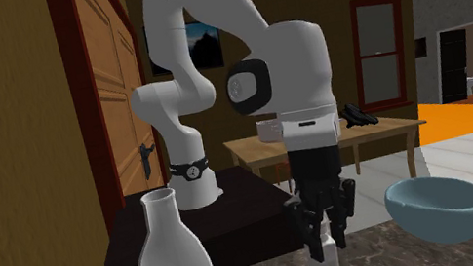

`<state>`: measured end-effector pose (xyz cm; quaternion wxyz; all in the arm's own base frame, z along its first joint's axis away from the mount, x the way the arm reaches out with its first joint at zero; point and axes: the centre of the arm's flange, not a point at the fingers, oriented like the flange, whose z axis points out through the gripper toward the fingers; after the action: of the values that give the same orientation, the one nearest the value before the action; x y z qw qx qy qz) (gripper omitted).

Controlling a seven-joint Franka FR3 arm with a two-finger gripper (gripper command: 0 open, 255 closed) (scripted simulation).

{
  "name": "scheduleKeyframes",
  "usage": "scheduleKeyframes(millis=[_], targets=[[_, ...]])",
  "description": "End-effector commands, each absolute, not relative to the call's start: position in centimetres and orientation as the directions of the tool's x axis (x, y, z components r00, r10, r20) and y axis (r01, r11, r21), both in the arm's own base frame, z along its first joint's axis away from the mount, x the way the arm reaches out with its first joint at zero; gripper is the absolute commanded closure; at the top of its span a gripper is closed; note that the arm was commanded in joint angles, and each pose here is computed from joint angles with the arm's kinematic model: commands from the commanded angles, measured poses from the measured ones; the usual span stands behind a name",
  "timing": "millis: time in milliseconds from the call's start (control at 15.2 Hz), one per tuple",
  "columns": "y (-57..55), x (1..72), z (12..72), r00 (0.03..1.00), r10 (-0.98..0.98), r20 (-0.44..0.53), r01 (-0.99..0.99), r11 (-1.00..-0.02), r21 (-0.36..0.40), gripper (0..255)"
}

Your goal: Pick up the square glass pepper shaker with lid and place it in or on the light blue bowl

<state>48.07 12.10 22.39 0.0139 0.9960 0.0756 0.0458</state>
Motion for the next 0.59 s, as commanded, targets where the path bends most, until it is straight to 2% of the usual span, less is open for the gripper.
scheduleKeyframes(millis=[0,528], targets=[[12.1,48.1,23.6,0.984,0.152,0.089,0.15,-0.988,0.034,255],[12.1,48.1,27.9,0.984,0.152,0.089,0.15,-0.988,0.034,255]])
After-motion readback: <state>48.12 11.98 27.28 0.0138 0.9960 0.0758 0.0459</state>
